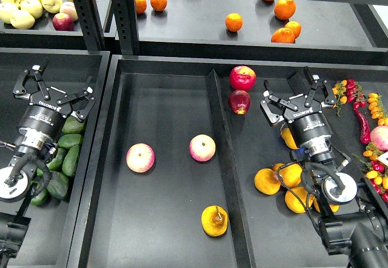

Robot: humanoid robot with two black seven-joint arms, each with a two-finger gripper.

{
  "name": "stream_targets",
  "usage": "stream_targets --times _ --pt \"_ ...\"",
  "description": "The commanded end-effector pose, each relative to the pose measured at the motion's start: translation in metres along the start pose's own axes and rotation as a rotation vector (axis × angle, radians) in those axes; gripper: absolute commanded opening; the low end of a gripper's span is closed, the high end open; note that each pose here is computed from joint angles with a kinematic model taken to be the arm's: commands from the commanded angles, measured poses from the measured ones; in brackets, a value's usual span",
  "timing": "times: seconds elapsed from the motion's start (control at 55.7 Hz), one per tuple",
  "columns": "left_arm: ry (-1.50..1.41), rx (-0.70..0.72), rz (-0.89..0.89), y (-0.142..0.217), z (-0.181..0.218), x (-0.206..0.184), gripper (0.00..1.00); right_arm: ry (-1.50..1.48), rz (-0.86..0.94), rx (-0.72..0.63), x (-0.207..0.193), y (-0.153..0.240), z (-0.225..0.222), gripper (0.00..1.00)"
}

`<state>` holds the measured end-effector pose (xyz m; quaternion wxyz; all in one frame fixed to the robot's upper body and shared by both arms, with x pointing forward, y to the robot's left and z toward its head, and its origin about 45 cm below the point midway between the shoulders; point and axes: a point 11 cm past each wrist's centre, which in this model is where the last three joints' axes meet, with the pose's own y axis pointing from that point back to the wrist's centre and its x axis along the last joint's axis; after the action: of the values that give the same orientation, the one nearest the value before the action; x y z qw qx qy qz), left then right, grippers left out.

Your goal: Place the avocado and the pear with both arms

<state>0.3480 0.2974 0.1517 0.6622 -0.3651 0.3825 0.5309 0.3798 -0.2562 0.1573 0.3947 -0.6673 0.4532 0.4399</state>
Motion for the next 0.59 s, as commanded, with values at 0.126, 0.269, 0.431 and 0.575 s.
stream_targets --times 0.126,0.269,0.431,0.575 --pt "0.015 0.025 0.001 0.018 -0.013 0.003 1.0 0.004 -0.013 -0.015 -0.004 -0.002 0.003 1.0" --pt "0.019 0.073 0.004 0.025 -0.029 0.004 1.0 0.005 -0.019 -0.022 -0.006 -0.003 0.004 1.0" --pt "0.021 0.078 0.009 0.029 -0.032 0.006 1.0 0.009 -0.022 -0.064 -0.007 -0.004 0.014 1.0" --pt "0.021 0.066 0.013 0.031 -0.029 0.008 1.0 0.018 -0.024 -0.13 -0.008 -0.006 0.027 1.0"
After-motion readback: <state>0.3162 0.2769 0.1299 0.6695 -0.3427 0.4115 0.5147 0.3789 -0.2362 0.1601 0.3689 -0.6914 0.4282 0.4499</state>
